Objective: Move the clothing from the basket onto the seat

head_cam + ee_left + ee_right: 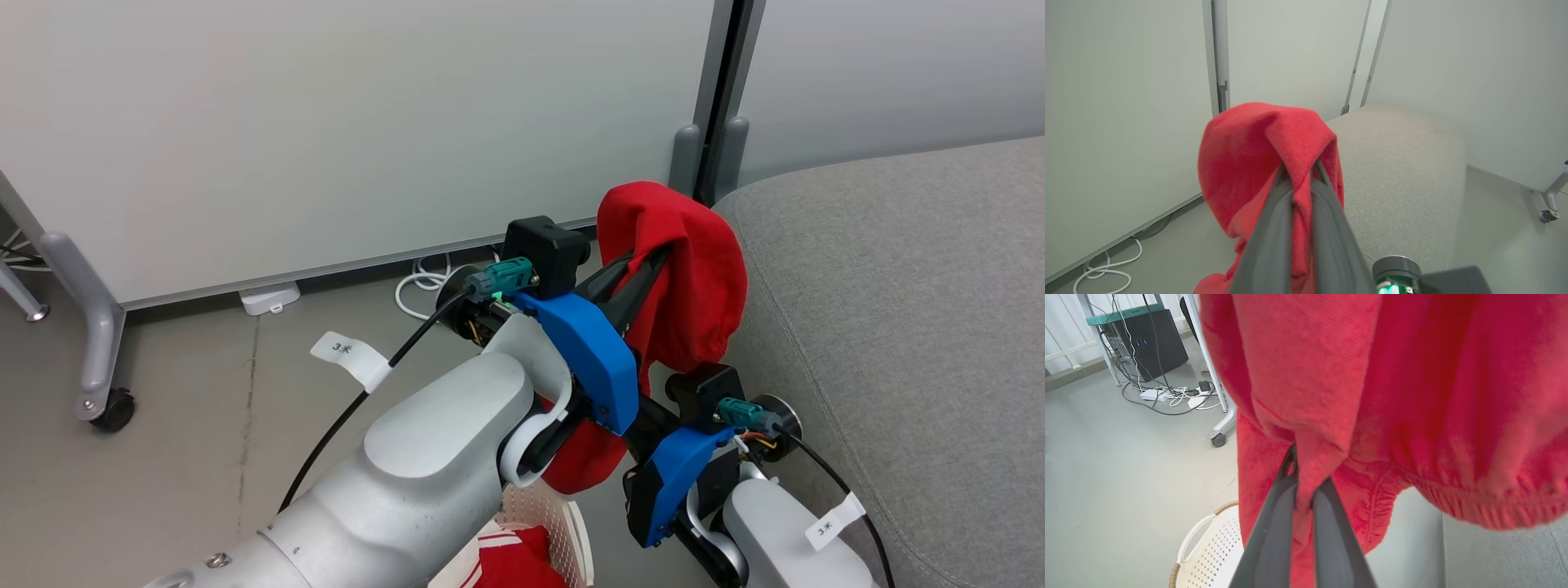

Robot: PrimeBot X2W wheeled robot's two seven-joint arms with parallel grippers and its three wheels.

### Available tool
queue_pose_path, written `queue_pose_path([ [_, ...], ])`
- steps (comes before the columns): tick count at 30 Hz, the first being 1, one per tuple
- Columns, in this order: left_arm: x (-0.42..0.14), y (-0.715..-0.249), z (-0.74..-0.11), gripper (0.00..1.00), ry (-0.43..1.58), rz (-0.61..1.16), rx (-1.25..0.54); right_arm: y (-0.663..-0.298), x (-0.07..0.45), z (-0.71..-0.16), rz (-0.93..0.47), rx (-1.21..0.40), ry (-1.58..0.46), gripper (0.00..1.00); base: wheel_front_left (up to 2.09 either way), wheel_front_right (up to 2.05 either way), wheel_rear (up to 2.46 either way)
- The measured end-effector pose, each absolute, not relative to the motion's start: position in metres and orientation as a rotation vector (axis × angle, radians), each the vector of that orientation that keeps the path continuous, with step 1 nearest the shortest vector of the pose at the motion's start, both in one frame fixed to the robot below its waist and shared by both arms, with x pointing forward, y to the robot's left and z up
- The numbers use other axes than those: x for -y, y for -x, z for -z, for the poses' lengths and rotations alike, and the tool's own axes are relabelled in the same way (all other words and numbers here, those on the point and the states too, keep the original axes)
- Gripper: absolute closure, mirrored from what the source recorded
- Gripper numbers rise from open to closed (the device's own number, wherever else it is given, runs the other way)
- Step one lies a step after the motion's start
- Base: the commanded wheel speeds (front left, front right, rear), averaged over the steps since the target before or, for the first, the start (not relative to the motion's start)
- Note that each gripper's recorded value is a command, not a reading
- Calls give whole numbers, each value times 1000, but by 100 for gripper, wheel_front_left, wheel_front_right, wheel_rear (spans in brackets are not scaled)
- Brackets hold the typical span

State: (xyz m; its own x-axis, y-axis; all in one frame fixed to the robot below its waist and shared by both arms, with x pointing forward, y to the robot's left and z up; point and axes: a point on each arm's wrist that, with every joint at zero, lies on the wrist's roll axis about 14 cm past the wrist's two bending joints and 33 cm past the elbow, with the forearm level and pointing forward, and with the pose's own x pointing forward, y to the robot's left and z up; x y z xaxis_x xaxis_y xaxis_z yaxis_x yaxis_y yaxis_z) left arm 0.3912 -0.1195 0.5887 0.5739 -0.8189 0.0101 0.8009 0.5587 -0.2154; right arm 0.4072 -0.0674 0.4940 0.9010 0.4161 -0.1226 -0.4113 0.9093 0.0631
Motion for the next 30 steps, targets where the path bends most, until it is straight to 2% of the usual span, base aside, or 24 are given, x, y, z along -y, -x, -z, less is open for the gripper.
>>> queue_pose_path([
  [10,119,-394,-586,100,192,950,-97,-406,67,-493,-432,-137,-31,100,0,0,0],
  [11,119,-394,-587,85,193,950,-95,-406,67,-492,-432,-137,-31,100,0,0,0],
  [12,120,-394,-586,76,190,951,-95,-406,67,-492,-433,-139,-30,100,0,0,0],
  [13,120,-393,-586,70,187,953,-96,-406,67,-492,-433,-139,-29,100,0,0,0],
  [14,120,-393,-585,70,184,955,-97,-405,67,-491,-433,-141,-28,100,0,0,0],
  [16,120,-392,-585,52,182,955,-97,-405,67,-491,-432,-142,-26,100,0,0,0],
  [17,121,-392,-585,24,181,956,-95,-405,68,-491,-432,-142,-25,100,0,0,0],
  [18,121,-393,-586,2,180,955,-91,-404,68,-491,-432,-141,-25,100,0,0,0],
  [19,120,-393,-586,0,179,955,-86,-404,68,-491,-433,-137,-25,100,0,0,0],
  [30,116,-396,-587,0,173,927,-72,-402,67,-494,-433,-126,-27,100,0,0,0],
])
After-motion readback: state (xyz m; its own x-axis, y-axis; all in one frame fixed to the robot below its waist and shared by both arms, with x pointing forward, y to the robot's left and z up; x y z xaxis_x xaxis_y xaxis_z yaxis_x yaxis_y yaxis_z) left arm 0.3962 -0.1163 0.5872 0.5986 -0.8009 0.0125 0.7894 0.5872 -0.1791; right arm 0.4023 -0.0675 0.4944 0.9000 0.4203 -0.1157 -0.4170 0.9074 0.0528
